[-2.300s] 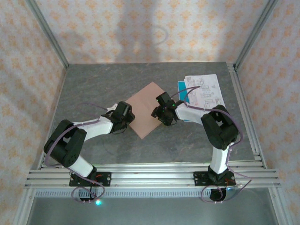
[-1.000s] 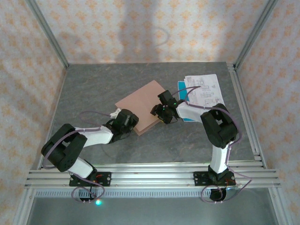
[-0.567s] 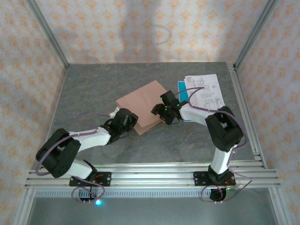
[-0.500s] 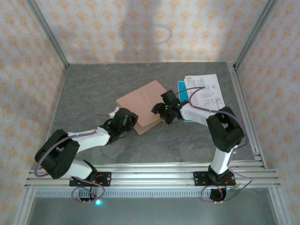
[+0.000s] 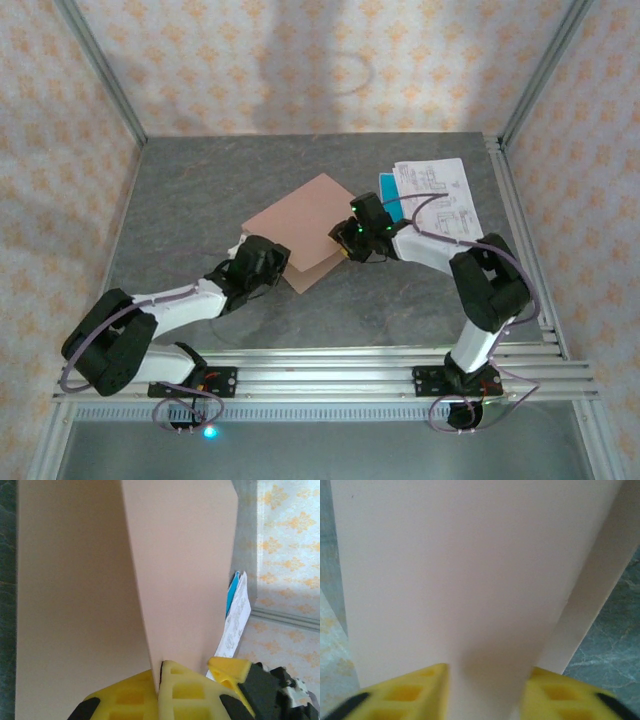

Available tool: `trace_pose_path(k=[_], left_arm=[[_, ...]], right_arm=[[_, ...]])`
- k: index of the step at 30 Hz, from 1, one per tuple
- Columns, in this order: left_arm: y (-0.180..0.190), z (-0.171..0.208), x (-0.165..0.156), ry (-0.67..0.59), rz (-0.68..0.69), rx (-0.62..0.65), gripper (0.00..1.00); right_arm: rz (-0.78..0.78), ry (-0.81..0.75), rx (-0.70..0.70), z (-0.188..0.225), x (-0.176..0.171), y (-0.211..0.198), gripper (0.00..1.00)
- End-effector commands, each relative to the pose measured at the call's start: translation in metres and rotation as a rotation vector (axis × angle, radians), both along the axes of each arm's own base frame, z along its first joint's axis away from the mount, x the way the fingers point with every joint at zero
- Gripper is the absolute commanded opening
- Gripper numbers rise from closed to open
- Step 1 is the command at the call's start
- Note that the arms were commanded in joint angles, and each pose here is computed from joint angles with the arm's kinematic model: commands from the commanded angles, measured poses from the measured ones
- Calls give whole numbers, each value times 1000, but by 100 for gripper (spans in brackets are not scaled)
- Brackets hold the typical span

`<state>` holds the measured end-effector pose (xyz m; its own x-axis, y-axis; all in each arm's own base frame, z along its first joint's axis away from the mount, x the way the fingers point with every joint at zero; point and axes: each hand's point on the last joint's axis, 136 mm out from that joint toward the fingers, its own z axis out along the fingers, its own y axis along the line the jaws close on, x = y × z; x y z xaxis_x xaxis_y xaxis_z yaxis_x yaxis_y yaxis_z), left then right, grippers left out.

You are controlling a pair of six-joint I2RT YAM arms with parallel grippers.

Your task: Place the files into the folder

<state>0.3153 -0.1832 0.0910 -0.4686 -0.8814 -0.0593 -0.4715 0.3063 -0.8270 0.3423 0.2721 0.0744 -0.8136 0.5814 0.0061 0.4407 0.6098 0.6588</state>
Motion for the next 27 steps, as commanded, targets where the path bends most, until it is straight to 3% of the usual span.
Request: trace_pose_path(k=[1,4,7,8,11,13,22,27], left_arm=[[3,-3,-12,26,-14,12,0],[4,-2,-15,30,-29,28,0],[5,2,-20,49,-66,72,0],[5,4,-23,60,-90,106,8],[13,18,-32,81,-185,268,45],[18,34,-36,68,-276,413,56],[-10,100,-42,-126,-810,978,63],[-24,116,-37,-176,-891,1267,70]], right_arm=[[-46,-74,43,29,15,0,21],[-60,-63,38,32,17,0,0],[-66,-52,23,38,17,-1,0],[-64,-49,8,40,17,-2,0],[-52,-43,-51,47,14,-8,0],[-37,-41,-88,53,13,-10,0],[107,-21,-223,78,14,-1,0],[147,-29,-217,94,15,8,0]])
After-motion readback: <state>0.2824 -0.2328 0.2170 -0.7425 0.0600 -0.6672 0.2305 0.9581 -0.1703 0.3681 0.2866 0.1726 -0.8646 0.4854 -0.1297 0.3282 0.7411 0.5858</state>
